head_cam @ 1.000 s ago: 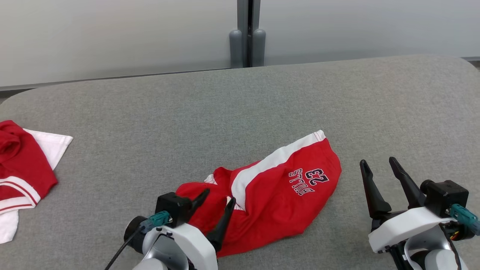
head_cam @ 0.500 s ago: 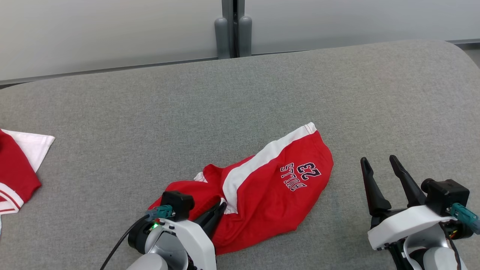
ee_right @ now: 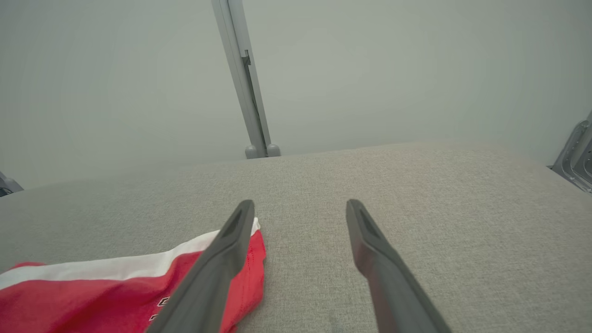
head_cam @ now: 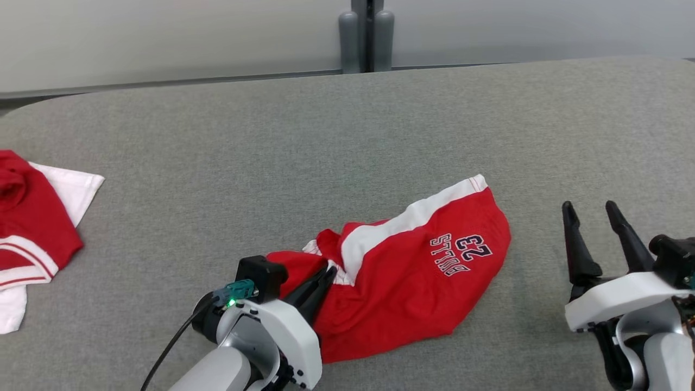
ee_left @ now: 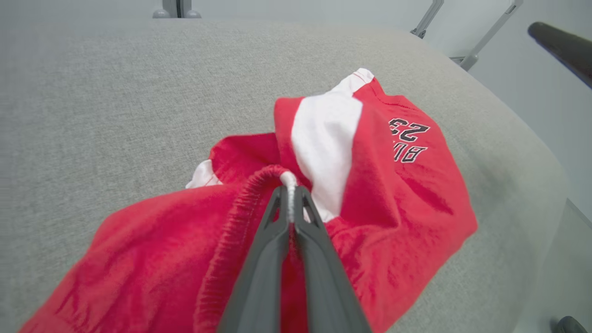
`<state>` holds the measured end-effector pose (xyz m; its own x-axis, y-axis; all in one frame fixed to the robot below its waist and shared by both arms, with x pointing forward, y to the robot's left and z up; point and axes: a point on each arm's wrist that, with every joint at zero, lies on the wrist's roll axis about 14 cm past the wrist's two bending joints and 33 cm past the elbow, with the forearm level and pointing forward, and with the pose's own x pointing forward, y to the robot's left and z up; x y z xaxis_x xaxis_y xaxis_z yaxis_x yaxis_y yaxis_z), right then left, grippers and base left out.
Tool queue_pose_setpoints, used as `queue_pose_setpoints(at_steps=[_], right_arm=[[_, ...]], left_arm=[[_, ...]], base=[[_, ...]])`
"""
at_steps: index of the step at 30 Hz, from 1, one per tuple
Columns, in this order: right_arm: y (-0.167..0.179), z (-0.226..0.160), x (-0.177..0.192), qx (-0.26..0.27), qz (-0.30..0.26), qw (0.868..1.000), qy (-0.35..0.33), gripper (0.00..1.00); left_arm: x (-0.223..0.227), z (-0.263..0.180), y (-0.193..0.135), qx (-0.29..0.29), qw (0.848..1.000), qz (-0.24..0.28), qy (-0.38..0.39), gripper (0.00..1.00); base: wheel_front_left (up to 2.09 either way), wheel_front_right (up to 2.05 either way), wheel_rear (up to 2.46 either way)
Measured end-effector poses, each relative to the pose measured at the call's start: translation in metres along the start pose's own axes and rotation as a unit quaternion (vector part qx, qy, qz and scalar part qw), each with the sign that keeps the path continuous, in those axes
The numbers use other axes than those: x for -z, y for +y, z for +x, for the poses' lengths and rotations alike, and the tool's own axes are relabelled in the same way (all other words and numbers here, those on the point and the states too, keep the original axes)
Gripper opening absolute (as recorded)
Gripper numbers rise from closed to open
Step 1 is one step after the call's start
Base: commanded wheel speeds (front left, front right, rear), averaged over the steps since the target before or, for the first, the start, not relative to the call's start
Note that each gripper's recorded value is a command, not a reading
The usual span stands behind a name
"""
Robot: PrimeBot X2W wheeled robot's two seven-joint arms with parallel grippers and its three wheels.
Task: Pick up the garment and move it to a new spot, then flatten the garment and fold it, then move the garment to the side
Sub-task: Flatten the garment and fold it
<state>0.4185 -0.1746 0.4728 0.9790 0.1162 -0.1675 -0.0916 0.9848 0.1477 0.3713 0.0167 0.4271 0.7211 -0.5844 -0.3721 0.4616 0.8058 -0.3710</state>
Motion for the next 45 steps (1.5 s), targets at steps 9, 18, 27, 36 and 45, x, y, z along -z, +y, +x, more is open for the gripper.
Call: queue_pose_setpoints(at_steps=[9,18,27,36,45], right_arm=[[0.009,0.059,0.016,-0.03,-0.018,0.999,0.036,1.0],[0.037,0.103,0.083,-0.074,-0.022,0.988,0.136,1.0],[0.047,0.1,0.103,-0.093,-0.007,0.979,0.18,0.0],[0.022,0.097,0.023,-0.076,-0.005,0.997,0.022,0.0],[0.013,0.07,-0.087,-0.072,-0.029,0.986,-0.151,0.0]], left_arm=[[-0.018,0.006,0.022,-0.029,0.999,-0.015,-0.039,0.0],[-0.009,0.01,0.046,-0.056,0.997,-0.034,-0.039,0.0],[-0.019,0.008,0.056,-0.071,0.995,-0.026,-0.068,0.0],[-0.08,-0.007,0.073,-0.105,0.979,0.012,-0.176,0.0],[-0.168,-0.032,0.052,-0.089,0.947,0.086,-0.298,0.0]], base=[[0.0,0.0,0.0],[0.0,0.0,0.0],[0.0,0.0,0.0],[0.0,0.0,0.0],[0.0,0.0,0.0]])
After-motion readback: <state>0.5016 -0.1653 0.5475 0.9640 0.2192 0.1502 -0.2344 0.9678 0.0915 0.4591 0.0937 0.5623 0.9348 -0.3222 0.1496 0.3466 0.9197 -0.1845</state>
